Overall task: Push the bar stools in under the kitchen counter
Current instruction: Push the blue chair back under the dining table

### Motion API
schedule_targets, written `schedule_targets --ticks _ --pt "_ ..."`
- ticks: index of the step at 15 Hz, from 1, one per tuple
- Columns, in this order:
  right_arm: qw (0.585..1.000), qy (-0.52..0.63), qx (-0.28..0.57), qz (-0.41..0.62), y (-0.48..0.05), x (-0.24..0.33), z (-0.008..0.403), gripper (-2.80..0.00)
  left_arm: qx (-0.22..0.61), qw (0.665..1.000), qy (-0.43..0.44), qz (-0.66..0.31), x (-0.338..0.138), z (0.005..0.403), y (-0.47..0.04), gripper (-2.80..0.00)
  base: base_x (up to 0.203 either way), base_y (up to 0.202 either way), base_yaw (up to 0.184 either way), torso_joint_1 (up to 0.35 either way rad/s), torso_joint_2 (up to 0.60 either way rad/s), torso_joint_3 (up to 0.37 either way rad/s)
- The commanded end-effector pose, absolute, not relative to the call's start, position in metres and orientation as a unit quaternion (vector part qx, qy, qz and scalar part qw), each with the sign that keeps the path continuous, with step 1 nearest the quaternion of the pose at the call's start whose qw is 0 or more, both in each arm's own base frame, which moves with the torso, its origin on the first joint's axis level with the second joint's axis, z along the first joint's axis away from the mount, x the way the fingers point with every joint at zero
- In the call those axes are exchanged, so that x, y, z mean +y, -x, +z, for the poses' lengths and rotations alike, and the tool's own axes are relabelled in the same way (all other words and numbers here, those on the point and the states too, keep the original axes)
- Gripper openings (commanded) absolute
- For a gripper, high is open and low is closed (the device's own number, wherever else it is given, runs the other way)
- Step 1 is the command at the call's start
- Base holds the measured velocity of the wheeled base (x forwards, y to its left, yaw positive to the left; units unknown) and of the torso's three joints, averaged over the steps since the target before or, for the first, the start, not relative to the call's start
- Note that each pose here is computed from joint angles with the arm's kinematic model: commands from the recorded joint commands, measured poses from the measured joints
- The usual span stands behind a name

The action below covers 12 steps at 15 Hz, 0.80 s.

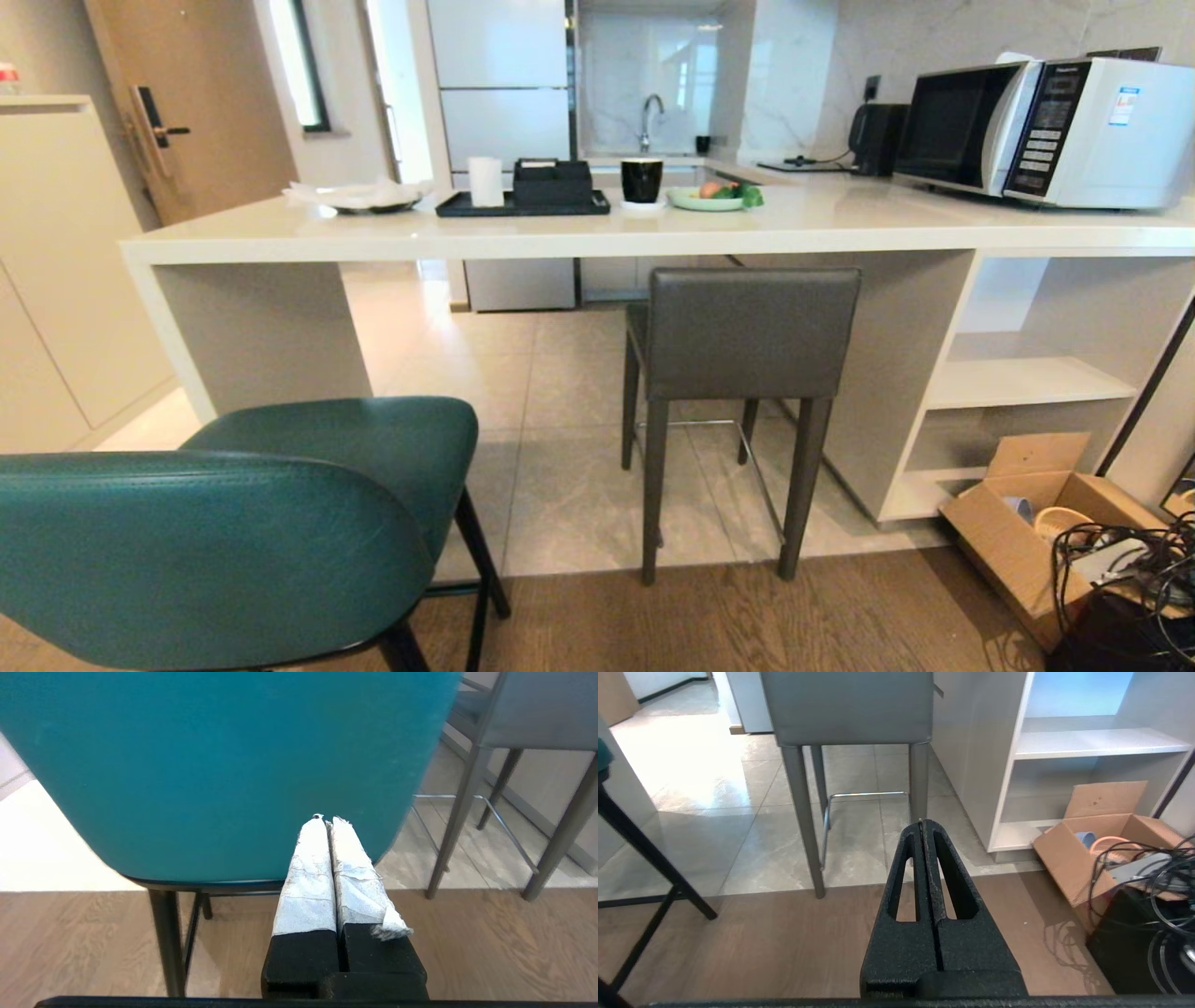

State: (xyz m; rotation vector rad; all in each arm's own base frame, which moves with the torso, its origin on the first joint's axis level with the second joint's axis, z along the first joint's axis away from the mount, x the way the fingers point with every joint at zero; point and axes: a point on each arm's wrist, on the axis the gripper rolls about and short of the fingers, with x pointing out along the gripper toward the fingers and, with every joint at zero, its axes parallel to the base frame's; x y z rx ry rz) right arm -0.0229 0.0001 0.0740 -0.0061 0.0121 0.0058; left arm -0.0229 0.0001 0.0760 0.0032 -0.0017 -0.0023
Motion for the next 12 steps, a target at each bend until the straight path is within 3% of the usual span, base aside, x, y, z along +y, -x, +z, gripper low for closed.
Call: schedule_targets --ticks 1,6,12 --pt "1.000 0.003 0.007 0.003 0.0228 0.0001 0.0741 -2.80 0.000 1.000 -0.002 -0.001 0.0000 0.0759 0.0228 -2.80 0.000 0.000 0.000 0.000 0.00 0.000" --pt "1.000 0.003 0.007 0.003 0.0228 0.0001 0.0741 -2.80 0.000 1.000 -0.002 -0.001 0.0000 0.0759 0.0228 -2.80 0.000 0.000 0.000 0.000 0.00 0.000" --pt "1.000 0.003 0.007 0.003 0.0228 0.0001 0.0741 -2.80 0.000 1.000 -0.002 -0.001 0.0000 0.0759 0.0228 -2.80 -0.135 0.000 -0.002 0.002 0.00 0.002"
